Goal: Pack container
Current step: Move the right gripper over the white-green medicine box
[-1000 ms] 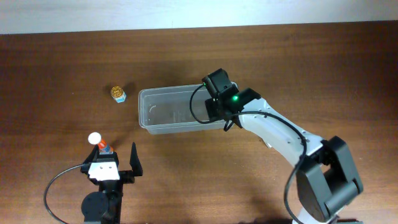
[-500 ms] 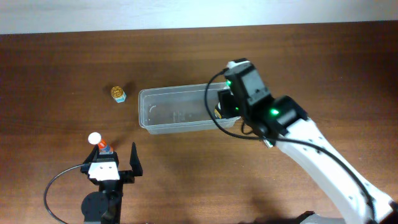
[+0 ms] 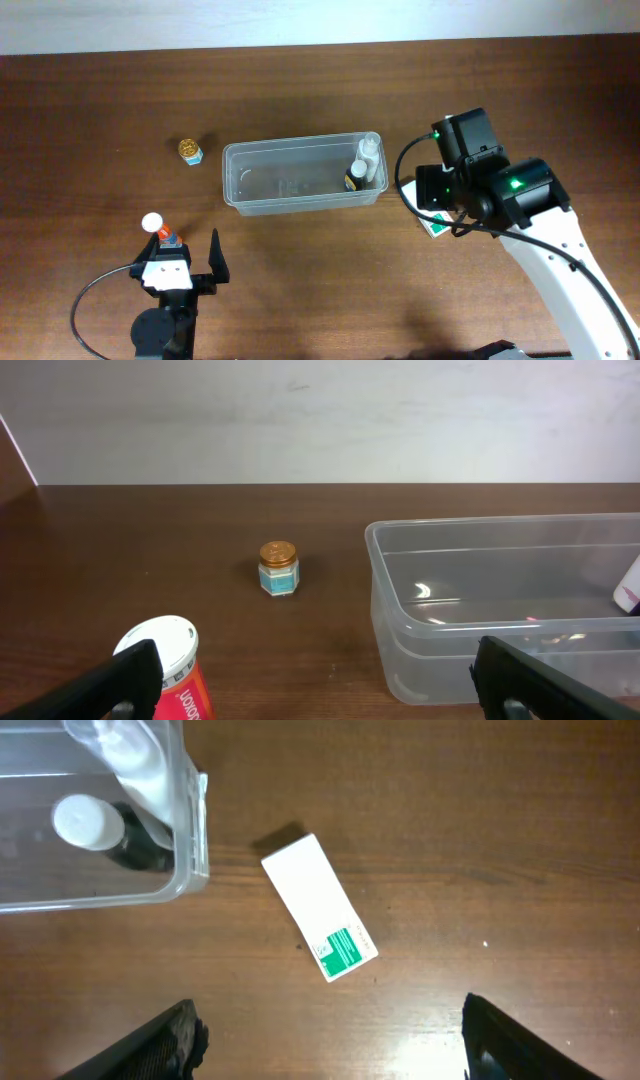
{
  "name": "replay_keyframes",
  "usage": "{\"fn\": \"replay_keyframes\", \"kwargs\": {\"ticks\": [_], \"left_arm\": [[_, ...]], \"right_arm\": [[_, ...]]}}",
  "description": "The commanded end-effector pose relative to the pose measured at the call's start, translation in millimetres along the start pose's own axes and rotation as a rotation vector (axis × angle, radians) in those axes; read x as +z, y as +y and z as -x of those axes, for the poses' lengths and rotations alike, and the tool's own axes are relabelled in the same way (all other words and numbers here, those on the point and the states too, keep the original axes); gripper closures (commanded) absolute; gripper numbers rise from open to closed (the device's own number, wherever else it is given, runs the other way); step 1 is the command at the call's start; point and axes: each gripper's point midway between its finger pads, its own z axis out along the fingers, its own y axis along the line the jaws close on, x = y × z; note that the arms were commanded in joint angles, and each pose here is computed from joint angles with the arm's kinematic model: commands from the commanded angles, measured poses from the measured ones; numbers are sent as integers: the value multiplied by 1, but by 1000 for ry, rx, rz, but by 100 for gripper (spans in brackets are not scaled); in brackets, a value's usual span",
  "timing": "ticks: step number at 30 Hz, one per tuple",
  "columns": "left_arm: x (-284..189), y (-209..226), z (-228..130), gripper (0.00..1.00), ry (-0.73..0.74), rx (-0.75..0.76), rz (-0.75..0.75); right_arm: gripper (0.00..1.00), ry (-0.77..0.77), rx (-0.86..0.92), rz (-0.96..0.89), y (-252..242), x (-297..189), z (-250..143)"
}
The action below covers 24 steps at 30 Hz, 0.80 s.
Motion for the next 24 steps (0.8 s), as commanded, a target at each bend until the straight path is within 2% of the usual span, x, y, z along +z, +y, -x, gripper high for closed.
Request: {"fn": "replay_keyframes", "kwargs": {"ticks": [1, 8, 12, 24], "left_arm": [[1, 0, -3, 1, 3, 4, -4], [1, 0, -3, 1, 3, 4, -4], [1, 0, -3, 1, 3, 4, -4], [1, 0, -3, 1, 3, 4, -4]], "right_arm": [[24, 50, 4, -5, -4, 21, -15], [23, 61, -17, 89, 4, 75, -30], [23, 59, 10, 85, -4, 102, -35], [22, 125, -160, 158, 1, 158, -43]]}}
